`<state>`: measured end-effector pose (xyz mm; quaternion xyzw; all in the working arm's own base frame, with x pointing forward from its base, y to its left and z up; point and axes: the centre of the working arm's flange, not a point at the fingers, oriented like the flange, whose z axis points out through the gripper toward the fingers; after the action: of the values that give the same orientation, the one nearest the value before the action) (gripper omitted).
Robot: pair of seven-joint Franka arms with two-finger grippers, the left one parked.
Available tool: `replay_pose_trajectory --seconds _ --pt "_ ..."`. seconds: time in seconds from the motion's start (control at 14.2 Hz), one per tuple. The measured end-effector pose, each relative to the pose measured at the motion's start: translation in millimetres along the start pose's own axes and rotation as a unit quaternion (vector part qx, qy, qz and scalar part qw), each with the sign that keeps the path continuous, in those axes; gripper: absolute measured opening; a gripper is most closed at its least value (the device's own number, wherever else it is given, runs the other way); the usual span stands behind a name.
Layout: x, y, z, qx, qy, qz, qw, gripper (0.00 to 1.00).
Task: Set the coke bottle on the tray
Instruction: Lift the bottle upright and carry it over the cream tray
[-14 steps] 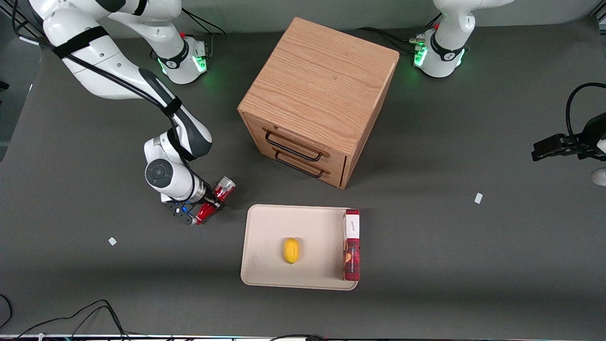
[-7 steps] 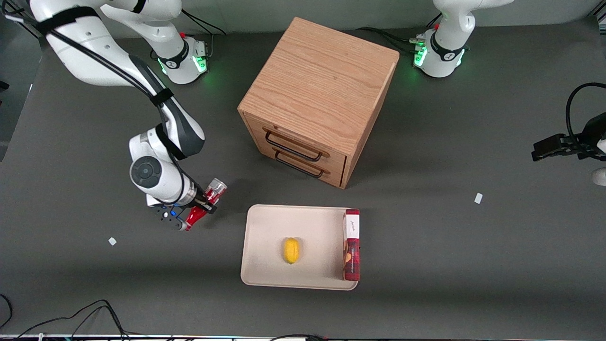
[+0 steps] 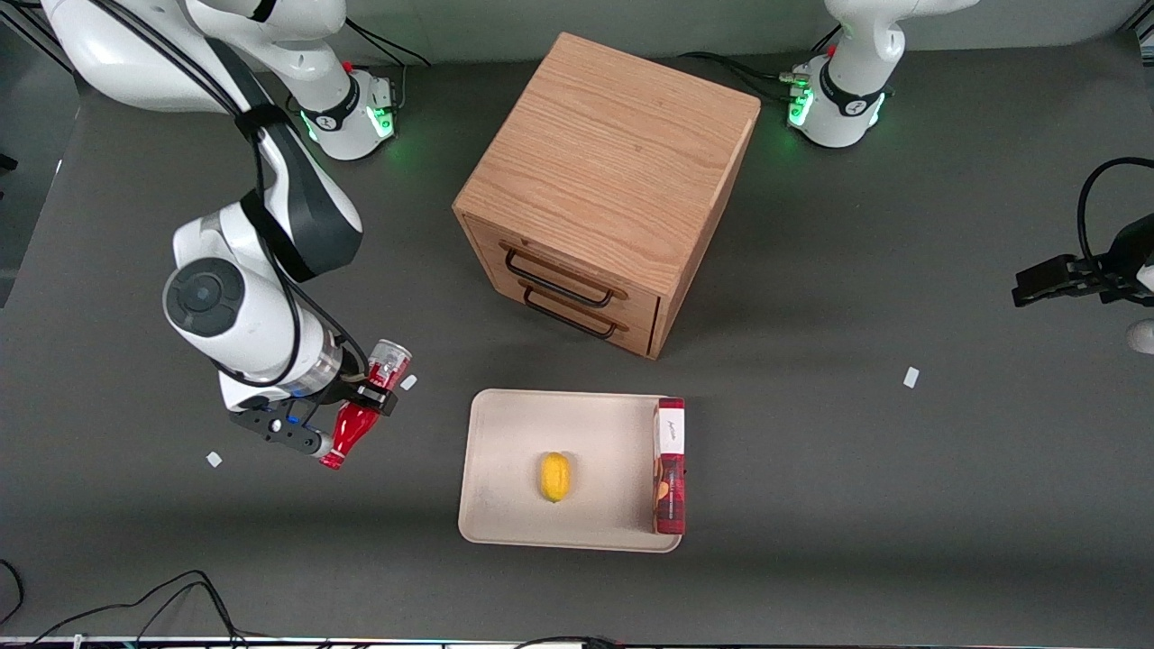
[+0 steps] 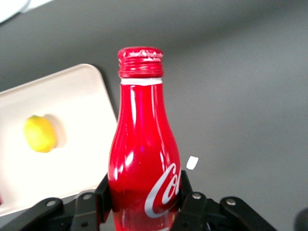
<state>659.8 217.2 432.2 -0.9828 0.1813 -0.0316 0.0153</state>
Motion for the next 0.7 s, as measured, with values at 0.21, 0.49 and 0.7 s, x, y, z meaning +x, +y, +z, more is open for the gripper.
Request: replay_pose_trajectory --seconds 0.21,0.49,0.7 --pt "-2 -24 -18 0.019 0.008 -0.065 0.9977 0.56" --pt "12 -54 16 0.057 0.004 -0.126 0.9904 0.56" --pt "18 -75 76 0.086 0.001 -0.151 0.9848 0.56"
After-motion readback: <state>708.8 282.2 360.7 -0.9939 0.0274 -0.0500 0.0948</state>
